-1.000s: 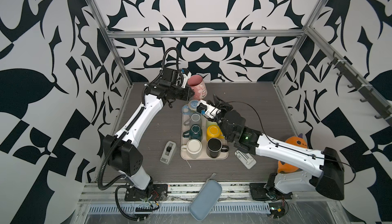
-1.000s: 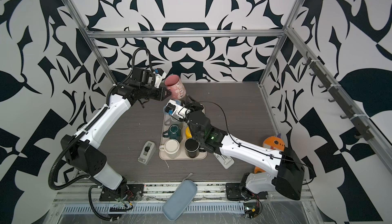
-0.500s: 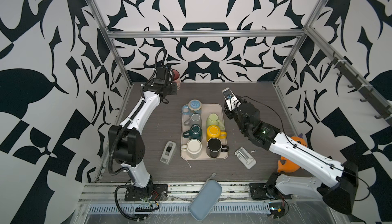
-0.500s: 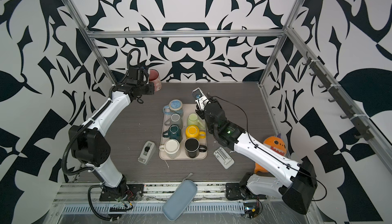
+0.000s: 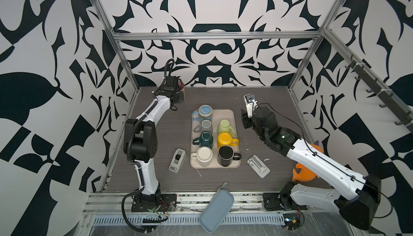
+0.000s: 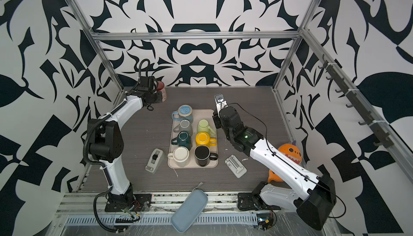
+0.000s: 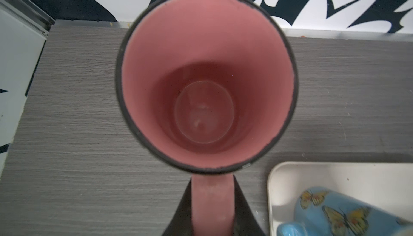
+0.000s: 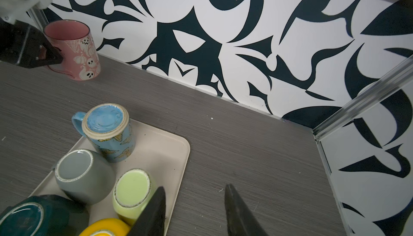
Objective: Turn the mug right side up
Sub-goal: Place the mug at the top-left of the table.
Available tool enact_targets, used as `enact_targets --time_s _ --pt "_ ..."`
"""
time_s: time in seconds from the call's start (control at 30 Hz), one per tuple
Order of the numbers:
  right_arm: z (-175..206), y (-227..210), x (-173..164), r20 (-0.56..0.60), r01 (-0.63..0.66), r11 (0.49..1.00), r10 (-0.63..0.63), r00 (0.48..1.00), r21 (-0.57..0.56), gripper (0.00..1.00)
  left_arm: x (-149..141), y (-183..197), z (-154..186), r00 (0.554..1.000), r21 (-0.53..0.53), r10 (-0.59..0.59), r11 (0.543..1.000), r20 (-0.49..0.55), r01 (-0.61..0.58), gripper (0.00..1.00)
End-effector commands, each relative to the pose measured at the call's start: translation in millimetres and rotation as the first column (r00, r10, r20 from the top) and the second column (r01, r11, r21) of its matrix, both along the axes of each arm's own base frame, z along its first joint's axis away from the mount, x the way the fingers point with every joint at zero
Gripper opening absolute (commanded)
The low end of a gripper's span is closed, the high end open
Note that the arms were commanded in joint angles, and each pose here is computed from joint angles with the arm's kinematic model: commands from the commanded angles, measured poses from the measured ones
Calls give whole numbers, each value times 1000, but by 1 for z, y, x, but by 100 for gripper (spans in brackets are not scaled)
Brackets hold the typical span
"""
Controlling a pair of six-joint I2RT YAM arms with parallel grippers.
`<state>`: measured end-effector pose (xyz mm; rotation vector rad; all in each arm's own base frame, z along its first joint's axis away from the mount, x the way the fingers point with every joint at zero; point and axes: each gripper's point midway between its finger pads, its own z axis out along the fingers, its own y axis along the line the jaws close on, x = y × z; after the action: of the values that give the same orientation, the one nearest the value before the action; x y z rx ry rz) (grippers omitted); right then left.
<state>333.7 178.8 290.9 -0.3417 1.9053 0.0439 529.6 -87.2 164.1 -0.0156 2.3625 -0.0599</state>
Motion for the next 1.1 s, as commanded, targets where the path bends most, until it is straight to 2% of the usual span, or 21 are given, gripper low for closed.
enact_targets --time_s 0.0,0.47,0.93,1.07 --pt "0 0 -4 -33 -5 996 8 999 92 45 25 2 29 990 -64 36 998 136 -28 0" --pt "-16 0 2 -104 0 989 16 994 148 46 33 4 -20 998 -80 48 996 37 -45 0" --pt "-25 -2 4 -125 16 988 3 992 153 46 38 14 -40 996 -55 93 994 -8 -94 0" --pt "-27 -2 4 -128 17 987 3 992 157 46 37 15 -43 995 -55 98 994 -20 -99 14"
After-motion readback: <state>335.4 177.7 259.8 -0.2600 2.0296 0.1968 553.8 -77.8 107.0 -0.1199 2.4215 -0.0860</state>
